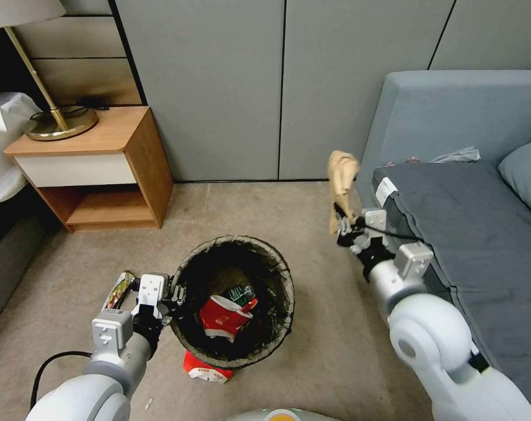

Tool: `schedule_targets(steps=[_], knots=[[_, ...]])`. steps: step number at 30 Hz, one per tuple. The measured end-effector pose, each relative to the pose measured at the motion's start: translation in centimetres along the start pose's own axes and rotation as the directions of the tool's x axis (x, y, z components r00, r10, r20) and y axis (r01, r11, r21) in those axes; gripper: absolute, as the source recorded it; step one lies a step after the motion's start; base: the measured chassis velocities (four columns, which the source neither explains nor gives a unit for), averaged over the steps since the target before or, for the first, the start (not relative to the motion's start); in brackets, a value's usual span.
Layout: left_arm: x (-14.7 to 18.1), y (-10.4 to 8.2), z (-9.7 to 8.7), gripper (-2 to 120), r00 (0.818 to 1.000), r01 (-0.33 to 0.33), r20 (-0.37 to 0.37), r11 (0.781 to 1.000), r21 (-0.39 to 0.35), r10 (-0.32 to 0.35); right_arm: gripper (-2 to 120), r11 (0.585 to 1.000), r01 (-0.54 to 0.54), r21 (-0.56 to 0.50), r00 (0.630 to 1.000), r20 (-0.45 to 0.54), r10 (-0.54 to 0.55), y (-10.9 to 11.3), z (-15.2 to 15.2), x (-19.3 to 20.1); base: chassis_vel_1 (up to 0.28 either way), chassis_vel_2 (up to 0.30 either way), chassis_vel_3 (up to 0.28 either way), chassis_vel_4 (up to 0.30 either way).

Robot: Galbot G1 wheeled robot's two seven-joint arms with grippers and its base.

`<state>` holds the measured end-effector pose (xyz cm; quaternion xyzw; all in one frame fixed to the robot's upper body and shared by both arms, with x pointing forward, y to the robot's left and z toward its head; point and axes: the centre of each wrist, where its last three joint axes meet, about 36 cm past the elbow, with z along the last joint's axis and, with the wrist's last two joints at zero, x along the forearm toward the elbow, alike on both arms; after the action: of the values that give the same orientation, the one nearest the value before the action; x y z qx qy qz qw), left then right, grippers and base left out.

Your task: Pick up the trash bin, then pick up the garbage from the floor and place it into the trash bin.

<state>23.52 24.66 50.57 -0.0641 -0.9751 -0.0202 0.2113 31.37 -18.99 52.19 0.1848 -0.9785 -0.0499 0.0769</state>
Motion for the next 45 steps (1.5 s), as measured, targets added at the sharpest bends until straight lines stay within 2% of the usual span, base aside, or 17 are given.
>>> schedule_targets(steps=[2, 5, 6, 9, 20, 32, 37, 39, 40, 43, 44, 45], knots=[[0.0, 0.0, 0.0, 1, 1.0, 0.0, 0.0, 1.0, 0.0, 0.0, 0, 0.999, 0.037, -0.004, 0.999, -0.003, -0.037, 0.4, -0.2, 0.3, 0.0, 0.0, 0.0, 0.0], [-0.1, -0.1, 0.0, 1, 1.0, -0.001, 0.0, 1.0, 0.0, 0.001, 0, 0.984, 0.177, -0.007, 0.984, -0.02, -0.177, 1.7, -0.6, 1.3, 0.0, 0.0, 0.0, 0.0], [-0.1, -0.1, 0.0, 1, 1.0, -0.001, 0.0, 1.0, 0.0, 0.001, 0, 0.984, 0.177, -0.007, 0.984, -0.02, -0.177, 1.7, -0.6, 1.3, 0.0, 0.0, 0.0, 0.0], [-0.1, -0.1, 0.0, 1, 1.0, -0.001, 0.0, 1.0, 0.0, 0.001, 0, 0.964, 0.266, -0.008, 0.962, -0.062, -0.266, 3.1, 0.0, 1.8, 0.0, 0.0, 0.0, 0.0], [-0.1, -0.2, 0.0, 1, 1.0, 0.0, 0.0, 1.0, 0.002, 0.0, 0, 0.917, 0.397, -0.05, 0.909, -0.12, -0.4, 5.6, 2.3, 1.9, 0.0, 0.0, 0.0, 0.0], [-0.1, -0.3, 0.0, 1, 1.0, -0.003, 0.001, 1.0, 0.004, 0.003, 0, 0.885, 0.459, -0.078, 0.863, -0.199, -0.465, 7.6, 4.6, 1.5, 0.0, 0.0, 0.0, 0.0], [-0.1, -0.4, 0.0, 1, 1.0, -0.003, 0.0, 1.0, 0.003, 0.003, 17, 0.885, 0.458, -0.079, 0.857, -0.225, -0.464, 8.1, 4.9, 1.6, 0.0, 0.0, 0.0, 0.0], [0.0, -0.4, 0.0, 1, 1.0, -0.002, 0.001, 1.0, 0.002, 0.002, 26, 0.889, 0.451, -0.077, 0.86, -0.229, -0.456, 8.1, 4.9, 1.6, 0.0, 0.0, 0.0, 0.0], [0.0, -0.4, 0.0, 1, 1.0, -0.002, 0.001, 1.0, 0.002, 0.002, 26, 0.889, 0.451, -0.077, 0.86, -0.229, -0.456, 8.1, 4.9, 1.6, 0.0, 0.0, 0.0, 0.0], [0.0, -0.4, 0.0, 1, 1.0, 0.001, 0.0, 1.0, -0.004, -0.001, 41, 0.894, 0.442, -0.068, 0.866, -0.229, -0.445, 8.1, 4.8, 1.6, 0.0, 0.0, 0.0, 0.0], [0.0, -0.4, 0.0, 1, 1.0, 0.001, 0.0, 1.0, -0.004, -0.001, 41, 0.894, 0.442, -0.068, 0.866, -0.229, -0.445, 8.1, 4.8, 1.6, 0.0, 0.0, 0.0, 0.0], [0.0, -0.4, 0.0, 1, 1.0, 0.002, 0.0, 1.0, -0.004, -0.002, 46, 0.897, 0.438, -0.058, 0.87, -0.224, -0.439, 8.0, 4.8, 1.6, 0.0, 0.0, 0.0, 0.0]])
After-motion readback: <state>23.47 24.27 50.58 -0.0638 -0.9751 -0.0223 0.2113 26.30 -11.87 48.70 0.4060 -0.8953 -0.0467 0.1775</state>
